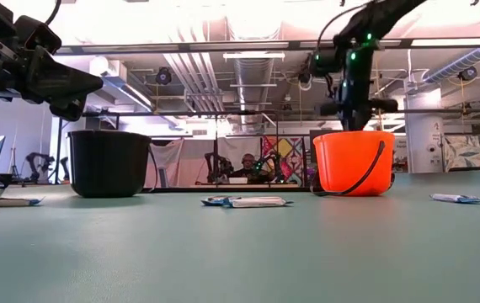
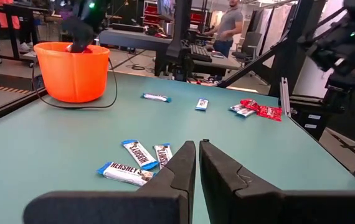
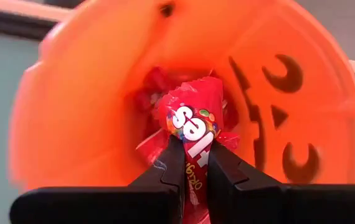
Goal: Sort candy by brand, put in halloween buckets
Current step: Put the red candy into the orange bucket
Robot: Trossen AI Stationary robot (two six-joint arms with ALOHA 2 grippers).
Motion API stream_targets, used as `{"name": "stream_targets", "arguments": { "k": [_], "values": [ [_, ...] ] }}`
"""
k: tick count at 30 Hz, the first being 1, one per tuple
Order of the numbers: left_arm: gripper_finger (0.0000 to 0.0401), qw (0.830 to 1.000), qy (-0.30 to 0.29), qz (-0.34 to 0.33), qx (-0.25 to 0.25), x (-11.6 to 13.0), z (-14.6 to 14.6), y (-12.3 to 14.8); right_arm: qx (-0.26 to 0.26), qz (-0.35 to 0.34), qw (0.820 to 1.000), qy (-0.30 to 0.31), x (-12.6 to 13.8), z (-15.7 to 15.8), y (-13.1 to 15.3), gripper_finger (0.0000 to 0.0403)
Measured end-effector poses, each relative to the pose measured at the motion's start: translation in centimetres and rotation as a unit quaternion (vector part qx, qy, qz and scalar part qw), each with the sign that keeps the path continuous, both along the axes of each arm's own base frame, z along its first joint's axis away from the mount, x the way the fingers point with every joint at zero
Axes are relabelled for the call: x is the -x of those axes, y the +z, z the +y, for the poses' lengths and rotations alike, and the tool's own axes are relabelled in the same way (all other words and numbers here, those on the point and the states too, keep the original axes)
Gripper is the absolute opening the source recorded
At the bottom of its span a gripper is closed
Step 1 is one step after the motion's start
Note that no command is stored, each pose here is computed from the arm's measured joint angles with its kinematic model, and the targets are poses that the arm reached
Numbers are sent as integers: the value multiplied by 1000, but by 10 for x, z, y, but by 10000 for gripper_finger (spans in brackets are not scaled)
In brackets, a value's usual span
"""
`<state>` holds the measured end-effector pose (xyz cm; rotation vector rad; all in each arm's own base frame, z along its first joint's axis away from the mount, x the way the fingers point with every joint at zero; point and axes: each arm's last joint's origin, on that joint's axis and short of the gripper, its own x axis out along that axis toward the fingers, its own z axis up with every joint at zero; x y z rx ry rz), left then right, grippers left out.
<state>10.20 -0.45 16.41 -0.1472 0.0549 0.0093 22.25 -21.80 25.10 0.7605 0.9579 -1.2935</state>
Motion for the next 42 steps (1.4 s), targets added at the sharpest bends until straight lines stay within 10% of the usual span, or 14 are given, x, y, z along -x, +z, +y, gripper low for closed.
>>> {"name": "stream_targets", "arguments": {
  "k": [11,20,32,42],
  "values": [
    [6,1000,0,0,0,0,0,0,-20,26,999,-29,2,-23,-27,94],
    [6,1000,0,0,0,0,0,0,75,-14,997,3,-9,10,22,160],
    [6,1000,0,0,0,0,0,0,52,-180,941,280,-49,216,76,155],
    [6,1000,0,0,0,0,0,0,-97,-195,946,241,-49,377,14,165]
  ]
}}
